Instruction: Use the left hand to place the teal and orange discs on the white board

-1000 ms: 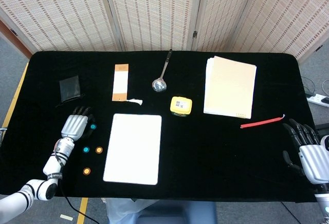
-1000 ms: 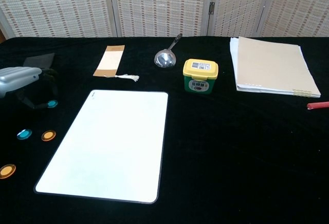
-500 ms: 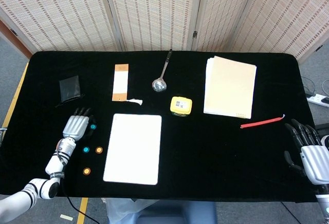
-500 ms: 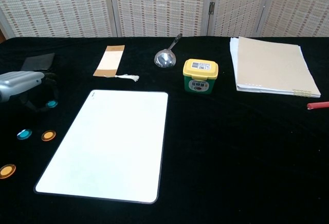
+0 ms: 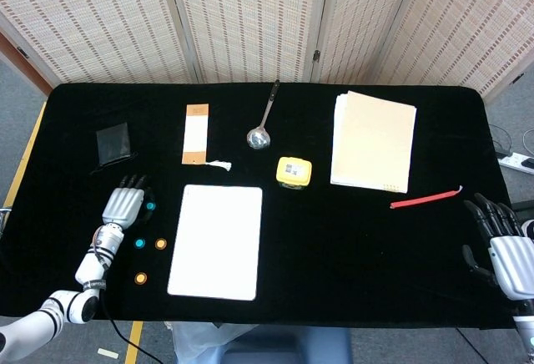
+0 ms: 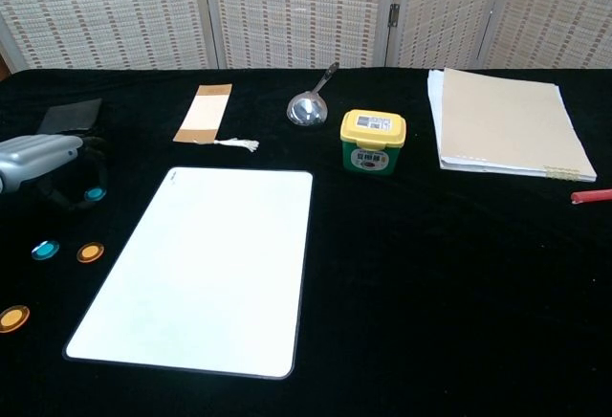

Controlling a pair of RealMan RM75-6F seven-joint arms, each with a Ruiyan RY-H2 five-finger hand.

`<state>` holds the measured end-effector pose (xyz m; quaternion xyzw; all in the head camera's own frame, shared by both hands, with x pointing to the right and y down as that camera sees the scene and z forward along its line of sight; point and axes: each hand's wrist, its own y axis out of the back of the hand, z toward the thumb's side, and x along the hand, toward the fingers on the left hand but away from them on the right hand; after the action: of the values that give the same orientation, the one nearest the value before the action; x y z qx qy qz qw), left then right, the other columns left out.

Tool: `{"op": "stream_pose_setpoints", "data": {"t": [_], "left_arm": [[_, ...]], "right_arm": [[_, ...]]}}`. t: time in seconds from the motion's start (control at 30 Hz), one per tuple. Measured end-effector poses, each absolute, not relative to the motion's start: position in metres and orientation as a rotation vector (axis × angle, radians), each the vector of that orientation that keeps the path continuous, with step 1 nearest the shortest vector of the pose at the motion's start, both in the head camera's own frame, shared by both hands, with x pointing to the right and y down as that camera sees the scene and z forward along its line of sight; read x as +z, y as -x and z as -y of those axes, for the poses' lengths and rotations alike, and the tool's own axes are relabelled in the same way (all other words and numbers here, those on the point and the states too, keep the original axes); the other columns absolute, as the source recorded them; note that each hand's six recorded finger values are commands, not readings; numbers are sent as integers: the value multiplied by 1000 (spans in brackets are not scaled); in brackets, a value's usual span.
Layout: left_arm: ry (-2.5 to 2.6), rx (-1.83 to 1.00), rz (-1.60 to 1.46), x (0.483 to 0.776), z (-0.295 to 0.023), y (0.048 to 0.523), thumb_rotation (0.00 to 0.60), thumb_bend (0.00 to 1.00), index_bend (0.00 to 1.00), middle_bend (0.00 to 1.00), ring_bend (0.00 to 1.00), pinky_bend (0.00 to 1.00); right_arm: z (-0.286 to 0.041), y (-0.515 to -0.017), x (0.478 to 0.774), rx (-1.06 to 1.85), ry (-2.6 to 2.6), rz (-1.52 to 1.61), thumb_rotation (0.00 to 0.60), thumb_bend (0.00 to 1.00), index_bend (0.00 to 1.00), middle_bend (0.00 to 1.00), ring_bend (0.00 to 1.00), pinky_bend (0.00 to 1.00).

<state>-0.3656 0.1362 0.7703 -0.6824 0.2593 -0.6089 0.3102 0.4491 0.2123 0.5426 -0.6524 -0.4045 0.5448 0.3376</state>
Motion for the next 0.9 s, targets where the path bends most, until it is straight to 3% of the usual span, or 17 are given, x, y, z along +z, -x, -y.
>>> {"op": "stream_pose_setpoints", "data": {"t": [0.53, 0.9], "left_arm": [[1819, -1547, -717, 761, -132, 359, 600, 428, 524, 148, 8, 0], [1952, -1388, -672, 743, -131, 293, 600, 428, 517, 148, 7, 0]], "right_arm": [[-212, -449, 541, 1416, 1697, 1058, 600, 532, 0, 1, 0, 0], [-213, -453, 541, 1423, 1695, 1067, 600, 532, 0, 1, 0, 0]]}}
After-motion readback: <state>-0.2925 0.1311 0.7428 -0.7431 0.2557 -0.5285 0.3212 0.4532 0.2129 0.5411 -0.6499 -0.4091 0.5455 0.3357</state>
